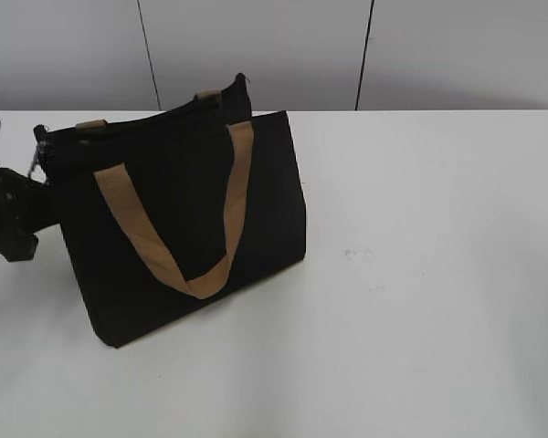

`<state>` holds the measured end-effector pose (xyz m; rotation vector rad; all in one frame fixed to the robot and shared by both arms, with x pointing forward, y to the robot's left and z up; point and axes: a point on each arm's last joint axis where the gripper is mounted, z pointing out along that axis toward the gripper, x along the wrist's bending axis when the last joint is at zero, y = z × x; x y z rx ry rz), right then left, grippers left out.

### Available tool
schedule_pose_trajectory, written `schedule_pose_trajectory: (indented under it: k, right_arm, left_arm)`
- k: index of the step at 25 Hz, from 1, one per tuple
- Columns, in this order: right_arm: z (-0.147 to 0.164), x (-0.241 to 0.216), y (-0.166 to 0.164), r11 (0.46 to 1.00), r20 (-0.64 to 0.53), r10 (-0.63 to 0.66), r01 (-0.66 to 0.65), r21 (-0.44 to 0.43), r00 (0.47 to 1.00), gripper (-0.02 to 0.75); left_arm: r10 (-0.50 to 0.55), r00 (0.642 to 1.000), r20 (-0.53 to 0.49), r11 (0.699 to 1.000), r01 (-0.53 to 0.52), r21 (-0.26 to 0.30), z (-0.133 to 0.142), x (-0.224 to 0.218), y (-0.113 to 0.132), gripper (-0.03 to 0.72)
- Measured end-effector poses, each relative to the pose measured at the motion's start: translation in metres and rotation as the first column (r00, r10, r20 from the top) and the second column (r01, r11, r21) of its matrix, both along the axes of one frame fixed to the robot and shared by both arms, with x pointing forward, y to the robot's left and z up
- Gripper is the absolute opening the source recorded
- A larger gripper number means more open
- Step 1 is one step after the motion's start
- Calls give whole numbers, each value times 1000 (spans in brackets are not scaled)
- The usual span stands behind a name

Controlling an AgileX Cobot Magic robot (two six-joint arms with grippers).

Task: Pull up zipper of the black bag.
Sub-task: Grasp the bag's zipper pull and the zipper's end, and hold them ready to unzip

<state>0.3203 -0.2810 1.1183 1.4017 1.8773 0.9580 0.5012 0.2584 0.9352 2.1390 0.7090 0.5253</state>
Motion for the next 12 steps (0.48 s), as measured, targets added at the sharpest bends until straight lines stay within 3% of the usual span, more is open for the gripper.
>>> schedule_pose_trajectory:
  k: [3,12]
  right_arm:
    - [4,0,0,1000,21,-2,2,3,1000,505]
    - [46,21,3,998,88,60,-57,-33,994,505]
  left_arm:
    - [42,998,36,998,-41,-38,21,-4,0,27]
    - [46,984,174,998,-54,39,63,-23,4,27]
